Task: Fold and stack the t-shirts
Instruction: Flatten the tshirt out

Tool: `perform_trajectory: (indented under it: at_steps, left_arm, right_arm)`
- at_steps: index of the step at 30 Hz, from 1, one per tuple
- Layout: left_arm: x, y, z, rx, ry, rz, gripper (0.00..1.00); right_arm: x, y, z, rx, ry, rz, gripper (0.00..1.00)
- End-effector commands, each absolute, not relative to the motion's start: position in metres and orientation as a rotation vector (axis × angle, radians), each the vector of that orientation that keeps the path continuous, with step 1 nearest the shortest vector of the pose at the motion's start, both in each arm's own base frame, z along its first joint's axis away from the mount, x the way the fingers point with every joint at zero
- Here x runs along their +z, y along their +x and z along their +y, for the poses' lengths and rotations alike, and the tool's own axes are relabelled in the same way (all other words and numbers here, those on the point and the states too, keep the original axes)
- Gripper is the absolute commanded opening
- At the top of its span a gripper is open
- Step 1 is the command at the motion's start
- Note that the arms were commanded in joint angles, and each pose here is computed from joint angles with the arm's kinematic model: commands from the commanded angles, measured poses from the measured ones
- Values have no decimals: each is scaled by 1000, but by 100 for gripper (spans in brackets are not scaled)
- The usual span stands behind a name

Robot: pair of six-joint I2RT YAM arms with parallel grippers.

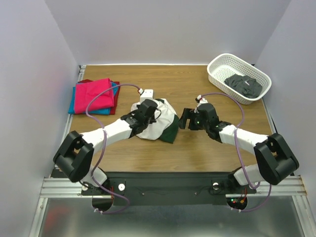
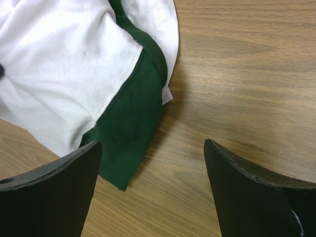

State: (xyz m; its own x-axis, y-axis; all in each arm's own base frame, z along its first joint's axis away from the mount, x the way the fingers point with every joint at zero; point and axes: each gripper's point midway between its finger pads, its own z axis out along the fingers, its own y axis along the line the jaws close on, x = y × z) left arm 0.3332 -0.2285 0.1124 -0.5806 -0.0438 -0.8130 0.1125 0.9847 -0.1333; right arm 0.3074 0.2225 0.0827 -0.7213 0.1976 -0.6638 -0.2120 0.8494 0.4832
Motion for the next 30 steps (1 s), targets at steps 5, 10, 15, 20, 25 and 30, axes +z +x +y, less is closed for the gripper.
perform_trajectory:
  at_steps: [5,10,15,20,25,30]
  left_arm:
    - [201,337,-205,-204,-35,1985,0]
    - [206,334,-199,-199,-45,1980,0]
    - [249,338,-197,-250,-75,1901,0]
    - [339,339,-217,-434,-31,1741,0]
    - [445,326,-245,-661,78,1557,0]
    - [527,296,-258,-865,156,1376,0]
  right_arm:
    - [118,306,273,1059,-110,2138,89]
    - [115,302,287,1185,-119,2110,88]
    - [136,299,293,1238,-143,2050,87]
    - [173,298,286,1219,-144,1966,87]
    - [228,299,252,1042,-88,1862,89]
    - [263,291,220,910,-48,1769,92]
